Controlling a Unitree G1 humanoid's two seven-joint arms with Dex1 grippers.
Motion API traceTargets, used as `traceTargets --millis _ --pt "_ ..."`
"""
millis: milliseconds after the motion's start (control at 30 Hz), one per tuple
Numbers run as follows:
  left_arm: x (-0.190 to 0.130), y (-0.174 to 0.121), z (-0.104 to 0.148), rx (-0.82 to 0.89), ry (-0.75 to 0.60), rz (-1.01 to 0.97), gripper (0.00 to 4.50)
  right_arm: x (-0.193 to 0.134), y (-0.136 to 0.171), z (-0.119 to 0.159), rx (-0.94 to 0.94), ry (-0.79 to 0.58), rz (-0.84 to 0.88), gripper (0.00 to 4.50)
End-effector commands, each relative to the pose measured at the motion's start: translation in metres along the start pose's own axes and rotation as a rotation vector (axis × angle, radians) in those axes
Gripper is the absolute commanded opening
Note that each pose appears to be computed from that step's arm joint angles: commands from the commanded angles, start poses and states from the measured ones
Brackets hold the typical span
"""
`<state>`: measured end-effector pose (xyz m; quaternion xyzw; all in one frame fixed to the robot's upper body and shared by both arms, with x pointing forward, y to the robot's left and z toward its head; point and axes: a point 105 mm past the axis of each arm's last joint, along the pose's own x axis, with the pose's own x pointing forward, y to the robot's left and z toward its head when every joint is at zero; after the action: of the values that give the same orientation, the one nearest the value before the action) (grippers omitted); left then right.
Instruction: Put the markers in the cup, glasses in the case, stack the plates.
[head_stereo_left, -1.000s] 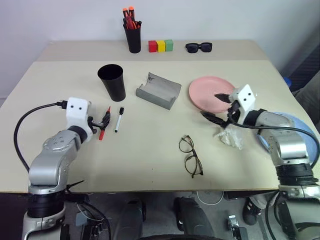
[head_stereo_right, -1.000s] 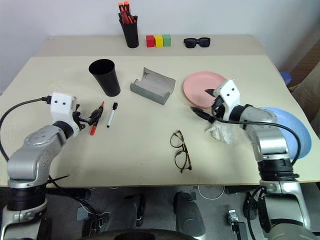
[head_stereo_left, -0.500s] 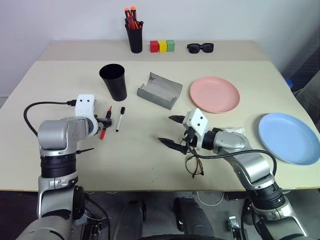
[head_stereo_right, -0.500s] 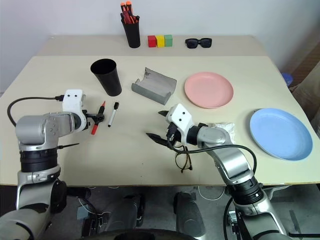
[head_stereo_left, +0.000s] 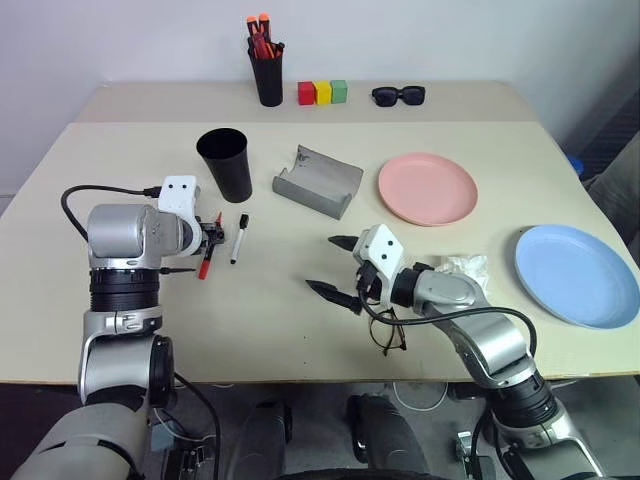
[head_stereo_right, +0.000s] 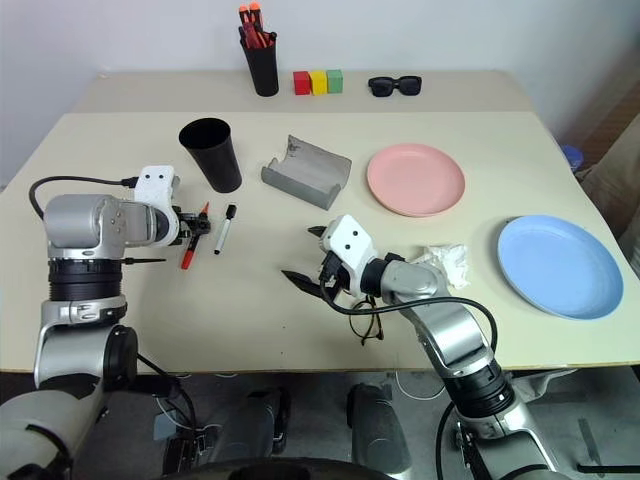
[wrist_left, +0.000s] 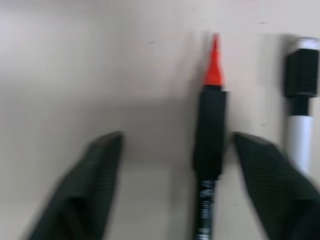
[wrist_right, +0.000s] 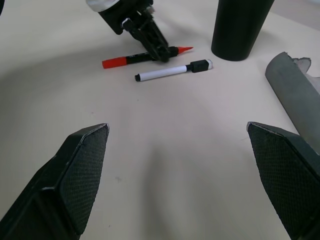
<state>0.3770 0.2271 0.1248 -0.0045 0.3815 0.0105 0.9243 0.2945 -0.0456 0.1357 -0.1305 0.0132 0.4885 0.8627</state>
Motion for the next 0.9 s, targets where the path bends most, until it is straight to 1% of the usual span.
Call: traceTargets --millis 33,133,200,233,333,400,467,533,600,667,733,800,900 --pt "0.0 0.004 -0.003 -0.021 0.021 0.014 1.54 0.001 0.003 0.013 -0.036 -0.05 0.004 4.5" --pt "-0.001 0.008 0.004 -0.041 -0.019 0.035 0.04 0.002 0.003 0.014 -0.039 -0.051 0.005 4.5" --pt "-0.003 0.009 0.014 -0.062 -0.095 0.041 0.04 0.002 0.003 0.014 -0.042 -0.051 0.007 4.5" --pt "-0.007 0.01 0.025 -0.068 -0.171 0.032 0.04 0.002 0.003 0.015 -0.045 -0.054 0.01 4.5" --pt "-0.033 0.019 0.068 -0.086 -0.534 0.055 0.04 0.003 0.001 0.02 -0.059 -0.067 0.01 4.5" --pt "-0.055 0.031 0.086 -0.076 -0.719 0.131 0.04 0.004 -0.003 0.025 -0.06 -0.085 -0.004 4.5" --pt "-0.086 0.04 0.107 -0.093 -0.94 0.191 0.04 0.007 -0.012 0.035 -0.058 -0.127 -0.044 4.5" --pt "-0.11 0.038 0.121 -0.055 -1.102 0.241 0.04 0.01 -0.024 0.044 -0.06 -0.172 -0.104 4.5" --pt "-0.12 0.026 0.13 -0.006 -1.198 0.242 0.04 0.013 -0.038 0.054 -0.059 -0.218 -0.185 4.5" --pt "-0.12 0.014 0.135 0.024 -1.235 0.213 0.04 0.015 -0.048 0.062 -0.054 -0.256 -0.241 4.5" --pt "-0.115 -0.006 0.143 0.09 -1.267 0.189 0.04 0.017 -0.055 0.069 -0.046 -0.294 -0.278 4.5" --pt "-0.111 -0.021 0.149 0.097 -1.31 0.158 0.04 0.018 -0.057 0.074 -0.043 -0.319 -0.287 4.5" --pt "-0.104 -0.032 0.155 0.057 -1.36 0.126 0.04 0.019 -0.056 0.076 -0.043 -0.328 -0.284 4.5"
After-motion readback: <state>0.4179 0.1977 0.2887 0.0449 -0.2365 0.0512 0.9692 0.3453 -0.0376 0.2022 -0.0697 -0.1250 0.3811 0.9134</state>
